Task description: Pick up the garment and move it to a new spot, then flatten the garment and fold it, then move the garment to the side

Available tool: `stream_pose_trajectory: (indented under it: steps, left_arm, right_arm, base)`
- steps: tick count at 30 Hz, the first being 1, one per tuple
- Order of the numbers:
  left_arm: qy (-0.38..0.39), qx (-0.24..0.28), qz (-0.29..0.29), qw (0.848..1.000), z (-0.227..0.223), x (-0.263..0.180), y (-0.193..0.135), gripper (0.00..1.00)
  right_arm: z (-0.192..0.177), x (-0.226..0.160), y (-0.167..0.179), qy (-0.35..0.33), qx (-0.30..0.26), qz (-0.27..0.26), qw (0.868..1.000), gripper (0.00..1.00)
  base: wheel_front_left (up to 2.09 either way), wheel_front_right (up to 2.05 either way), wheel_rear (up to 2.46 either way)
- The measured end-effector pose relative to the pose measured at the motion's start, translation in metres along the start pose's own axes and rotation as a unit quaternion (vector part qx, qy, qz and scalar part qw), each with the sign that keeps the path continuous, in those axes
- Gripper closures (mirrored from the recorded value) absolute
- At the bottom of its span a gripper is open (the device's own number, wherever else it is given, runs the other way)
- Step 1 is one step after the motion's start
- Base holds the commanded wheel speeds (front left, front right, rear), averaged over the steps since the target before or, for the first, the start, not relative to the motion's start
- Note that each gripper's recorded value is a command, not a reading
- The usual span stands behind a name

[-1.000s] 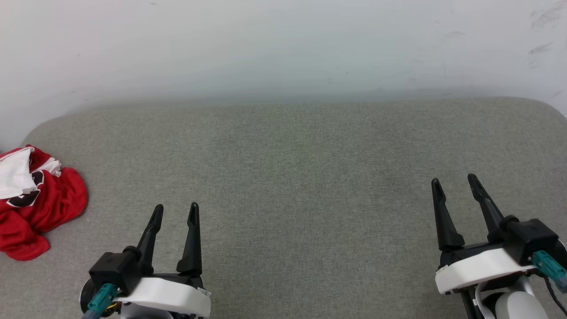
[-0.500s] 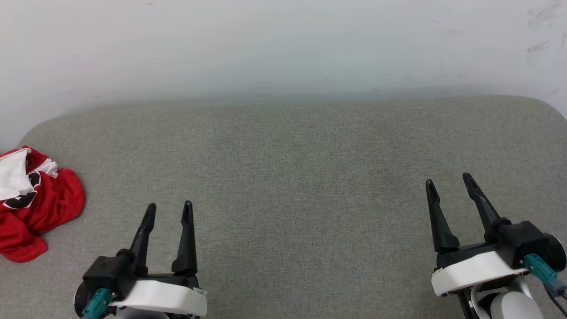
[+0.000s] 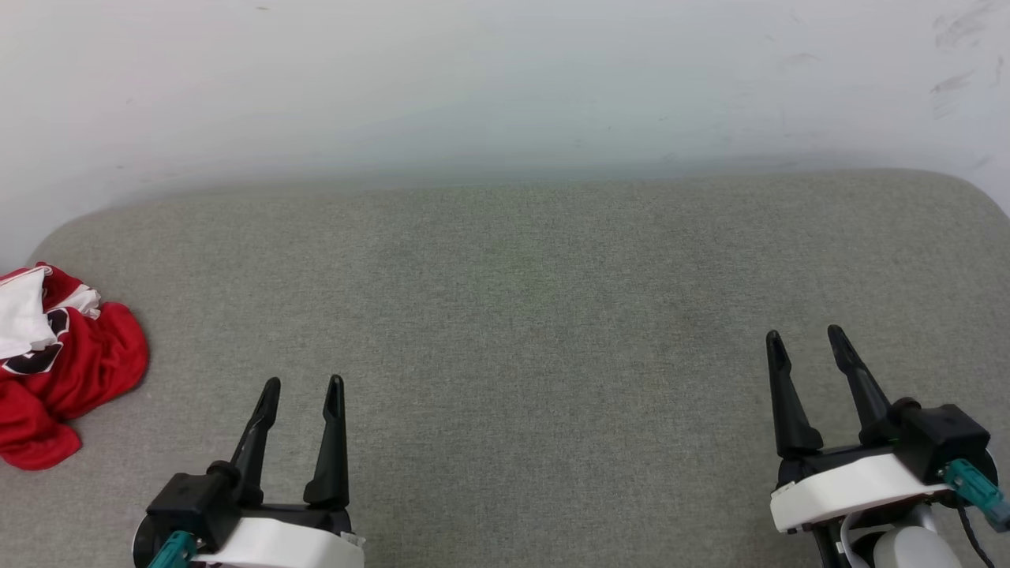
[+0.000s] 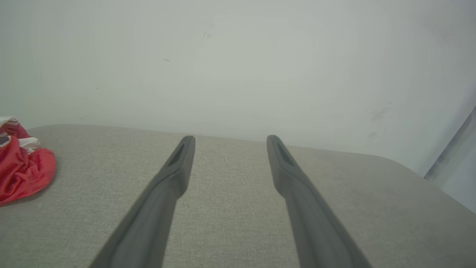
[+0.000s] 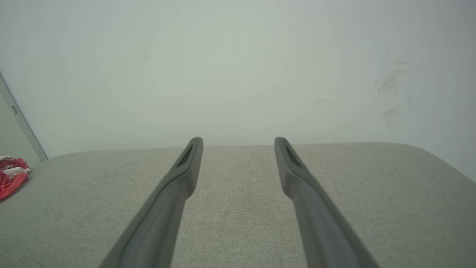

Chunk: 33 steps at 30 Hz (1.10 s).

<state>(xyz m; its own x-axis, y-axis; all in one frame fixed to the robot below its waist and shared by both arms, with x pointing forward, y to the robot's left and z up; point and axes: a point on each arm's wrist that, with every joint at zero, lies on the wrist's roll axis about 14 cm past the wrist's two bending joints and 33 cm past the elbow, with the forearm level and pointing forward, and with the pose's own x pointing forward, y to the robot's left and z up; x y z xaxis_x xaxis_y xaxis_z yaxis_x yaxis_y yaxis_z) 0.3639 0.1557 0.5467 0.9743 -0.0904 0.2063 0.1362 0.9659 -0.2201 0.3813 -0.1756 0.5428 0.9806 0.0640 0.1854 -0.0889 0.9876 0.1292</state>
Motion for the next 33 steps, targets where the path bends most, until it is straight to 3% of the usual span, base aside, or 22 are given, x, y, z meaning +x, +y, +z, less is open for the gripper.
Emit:
stream_pose_trajectory:
  steps: [11, 18, 33]
  left_arm:
    - [0.009, 0.027, -0.015, 0.999, -0.008, -0.002, -0.005, 0.00]
    - [0.007, 0.028, -0.006, 1.000, -0.006, -0.005, 0.001, 0.00]
    - [-0.003, 0.051, 0.080, 0.995, 0.009, -0.040, 0.052, 0.00]
  right_arm:
    - [-0.005, 0.000, 0.004, 0.004, -0.027, 0.011, 1.000, 0.00]
    - [-0.010, 0.003, 0.013, 0.009, -0.015, 0.022, 1.000, 0.00]
    - [-0.027, 0.017, 0.087, 0.028, 0.003, 0.130, 0.991, 0.00]
  base:
    - [0.00, 0.00, 0.00]
    - [0.00, 0.00, 0.00]
    - [0.00, 0.00, 0.00]
